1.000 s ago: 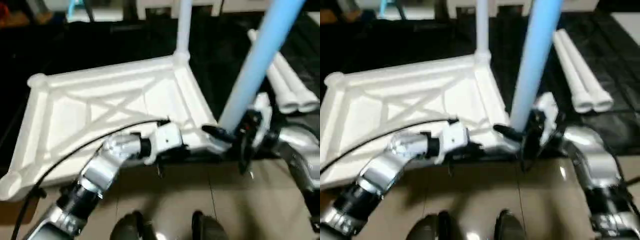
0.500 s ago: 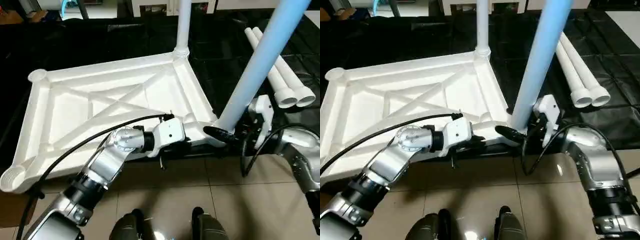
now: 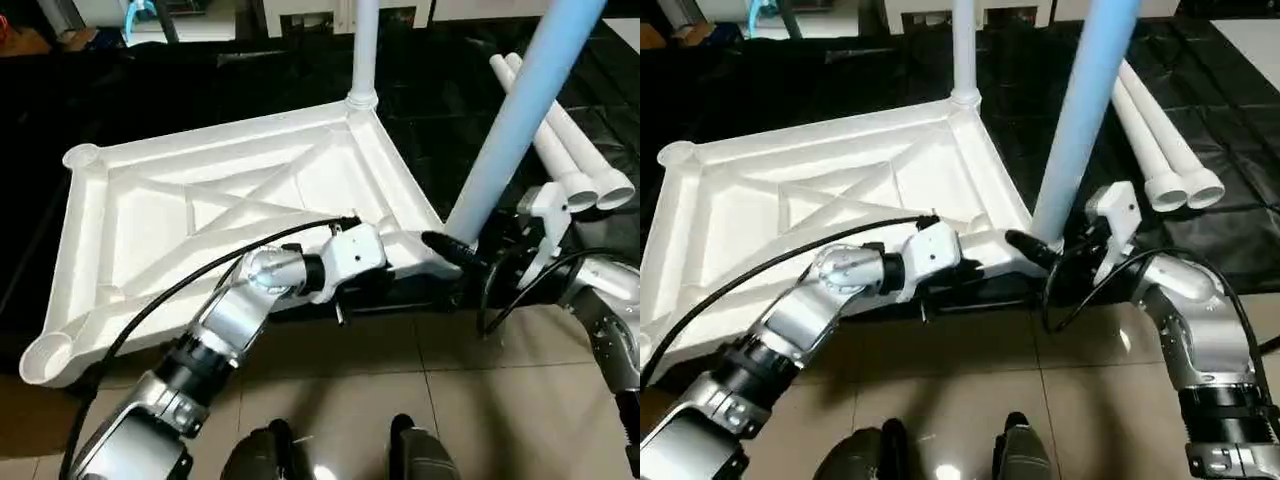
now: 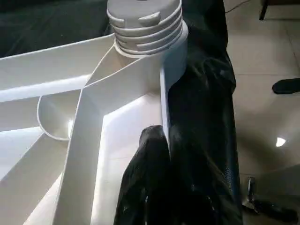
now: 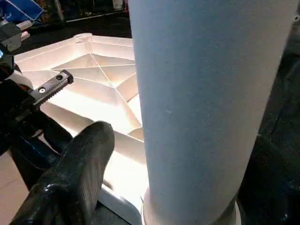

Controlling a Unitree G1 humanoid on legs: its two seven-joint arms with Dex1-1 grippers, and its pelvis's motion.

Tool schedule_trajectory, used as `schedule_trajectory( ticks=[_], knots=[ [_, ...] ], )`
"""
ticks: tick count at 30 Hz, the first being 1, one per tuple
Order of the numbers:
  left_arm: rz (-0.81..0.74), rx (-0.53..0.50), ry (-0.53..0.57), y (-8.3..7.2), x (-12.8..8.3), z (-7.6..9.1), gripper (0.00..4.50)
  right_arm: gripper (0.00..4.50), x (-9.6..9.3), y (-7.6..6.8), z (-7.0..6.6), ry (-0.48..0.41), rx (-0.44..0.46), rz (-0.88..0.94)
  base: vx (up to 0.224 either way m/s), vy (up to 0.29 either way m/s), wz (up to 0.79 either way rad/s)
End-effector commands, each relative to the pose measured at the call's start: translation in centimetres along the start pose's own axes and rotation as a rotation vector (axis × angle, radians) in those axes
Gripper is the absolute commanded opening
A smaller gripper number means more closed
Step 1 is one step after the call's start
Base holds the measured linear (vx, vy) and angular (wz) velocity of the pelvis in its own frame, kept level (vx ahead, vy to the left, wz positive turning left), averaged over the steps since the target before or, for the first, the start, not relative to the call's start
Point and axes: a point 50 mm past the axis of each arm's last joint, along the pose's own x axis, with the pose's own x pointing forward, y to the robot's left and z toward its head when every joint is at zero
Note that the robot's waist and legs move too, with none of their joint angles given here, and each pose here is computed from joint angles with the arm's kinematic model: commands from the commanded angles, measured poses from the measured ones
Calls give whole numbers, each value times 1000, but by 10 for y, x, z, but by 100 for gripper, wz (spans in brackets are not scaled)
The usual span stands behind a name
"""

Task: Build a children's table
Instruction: Rotate leg to tighten

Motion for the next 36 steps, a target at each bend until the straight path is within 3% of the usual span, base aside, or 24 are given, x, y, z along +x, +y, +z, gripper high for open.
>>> schedule_trajectory(
  ticks=[1,20,36],
  knots=[
    [101,21,-143,17,-6,23,0,375,4,9,3,-23,-15,42,0,0,0],
    [83,38,-143,17,-8,21,0,375,7,9,5,-26,-29,35,16,-8,0],
    [93,40,-136,17,-10,19,0,375,10,10,6,-23,-33,43,163,0,5]
  ],
)
